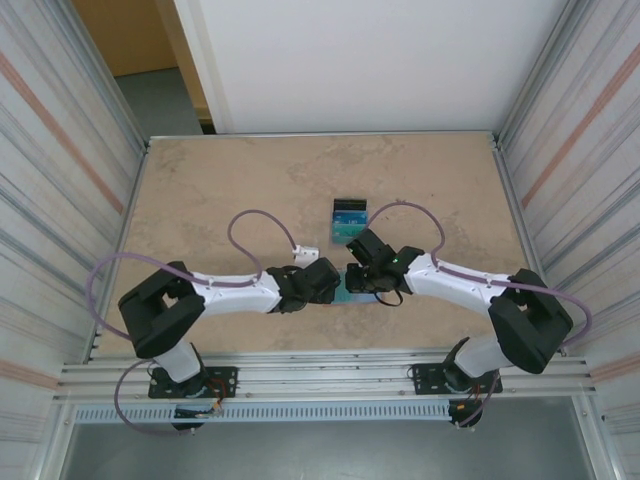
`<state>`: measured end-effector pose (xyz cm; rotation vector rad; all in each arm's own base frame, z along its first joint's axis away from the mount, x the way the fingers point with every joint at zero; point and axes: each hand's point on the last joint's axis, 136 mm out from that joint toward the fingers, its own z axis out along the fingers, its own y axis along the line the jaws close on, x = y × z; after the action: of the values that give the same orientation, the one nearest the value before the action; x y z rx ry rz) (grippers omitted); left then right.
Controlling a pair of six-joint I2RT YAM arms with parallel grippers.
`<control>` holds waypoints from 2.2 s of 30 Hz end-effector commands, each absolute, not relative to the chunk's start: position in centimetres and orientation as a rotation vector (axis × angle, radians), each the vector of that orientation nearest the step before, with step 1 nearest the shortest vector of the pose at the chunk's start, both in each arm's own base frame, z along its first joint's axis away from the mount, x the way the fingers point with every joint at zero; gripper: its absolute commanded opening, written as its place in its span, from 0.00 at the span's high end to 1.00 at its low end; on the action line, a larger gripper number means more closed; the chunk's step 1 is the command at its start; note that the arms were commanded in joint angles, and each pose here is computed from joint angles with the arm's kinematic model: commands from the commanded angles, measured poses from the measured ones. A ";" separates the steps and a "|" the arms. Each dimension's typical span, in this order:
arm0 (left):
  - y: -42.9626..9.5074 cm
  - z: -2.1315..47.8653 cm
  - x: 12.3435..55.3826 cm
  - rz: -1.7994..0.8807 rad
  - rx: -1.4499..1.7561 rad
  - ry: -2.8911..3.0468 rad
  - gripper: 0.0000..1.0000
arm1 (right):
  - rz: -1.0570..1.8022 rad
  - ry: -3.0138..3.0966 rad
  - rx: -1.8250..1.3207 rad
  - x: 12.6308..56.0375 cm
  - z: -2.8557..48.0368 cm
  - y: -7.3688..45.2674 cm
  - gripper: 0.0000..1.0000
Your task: Take the credit cards out of the card holder
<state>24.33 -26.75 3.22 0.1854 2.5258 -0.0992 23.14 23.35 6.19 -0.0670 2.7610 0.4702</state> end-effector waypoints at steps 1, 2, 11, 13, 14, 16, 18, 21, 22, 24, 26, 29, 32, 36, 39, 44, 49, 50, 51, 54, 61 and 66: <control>-26.8 2.6 24.6 -0.089 0.161 2.547 0.01 | 0.472 2.753 -0.018 23.3 6.7 22.5 0.73; -26.9 2.4 24.5 -0.078 0.168 2.553 0.01 | 0.455 2.755 -0.010 23.4 6.7 22.1 0.70; -26.3 1.9 24.5 -0.011 0.180 2.570 0.01 | 0.266 2.775 0.059 24.3 5.6 17.9 0.63; -26.3 2.0 24.5 -0.012 0.182 2.569 0.01 | 0.232 2.785 0.069 24.4 5.2 17.3 0.63; -26.3 2.1 24.5 -0.014 0.178 2.568 0.01 | 0.218 2.794 0.075 24.4 4.9 17.0 0.63; -26.3 2.2 24.4 -0.015 0.179 2.568 0.01 | 0.194 2.803 0.078 24.3 4.5 16.6 0.64; -26.4 2.3 24.5 -0.021 0.172 2.565 0.01 | 0.174 2.809 0.079 24.2 4.1 16.3 0.65; -26.4 2.5 24.5 -0.019 0.165 2.566 0.01 | 0.152 2.820 0.063 23.7 3.4 16.1 0.68; -26.3 2.6 24.5 -0.016 0.165 2.564 0.01 | 0.137 2.823 0.059 23.5 3.2 15.8 0.68; -26.3 2.9 24.5 -0.016 0.160 2.560 0.01 | 0.094 2.827 0.063 23.2 3.0 15.2 0.69; -26.3 3.1 24.4 -0.019 0.156 2.556 0.01 | 0.026 2.831 0.070 23.1 2.8 14.2 0.70; -26.3 3.3 24.4 -0.026 0.153 2.552 0.01 | -0.056 2.822 0.075 23.0 3.1 13.1 0.71; -26.4 3.7 24.5 -0.036 0.154 2.547 0.01 | -0.139 2.803 0.097 23.0 3.6 11.9 0.71; -26.5 4.6 24.6 -0.057 0.148 2.529 0.01 | -0.183 2.769 0.118 23.2 5.0 11.0 0.71; -26.5 5.3 24.7 -0.070 0.149 2.513 0.02 | -0.180 2.732 0.128 23.3 6.8 10.6 0.70; -26.4 6.3 24.8 -0.097 0.141 2.489 0.01 | -0.104 2.661 0.157 23.3 10.2 10.4 0.69; -26.4 6.2 24.8 -0.132 0.122 2.496 0.01 | 0.263 2.634 0.116 22.8 12.0 14.2 0.67; -26.3 6.1 24.9 -0.133 0.115 2.500 0.01 | 0.356 2.636 0.101 22.7 12.1 15.3 0.66; -26.2 5.9 24.9 -0.132 0.111 2.504 0.01 | 0.439 2.639 0.090 22.6 12.2 16.4 0.66; -26.0 5.3 25.0 -0.123 0.103 2.520 0.01 | 0.627 2.649 0.046 22.5 12.2 19.1 0.67; -26.3 4.2 25.2 -0.157 0.089 2.547 0.01 | 0.697 2.739 -0.005 23.1 9.7 22.1 0.79; -26.7 3.9 25.4 -0.183 0.089 2.549 0.01 | 0.660 2.785 -0.080 23.4 8.1 24.0 0.80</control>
<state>25.22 -26.82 4.55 0.1074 2.5409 -0.1795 22.77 21.85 7.18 -0.0205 2.8084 0.5966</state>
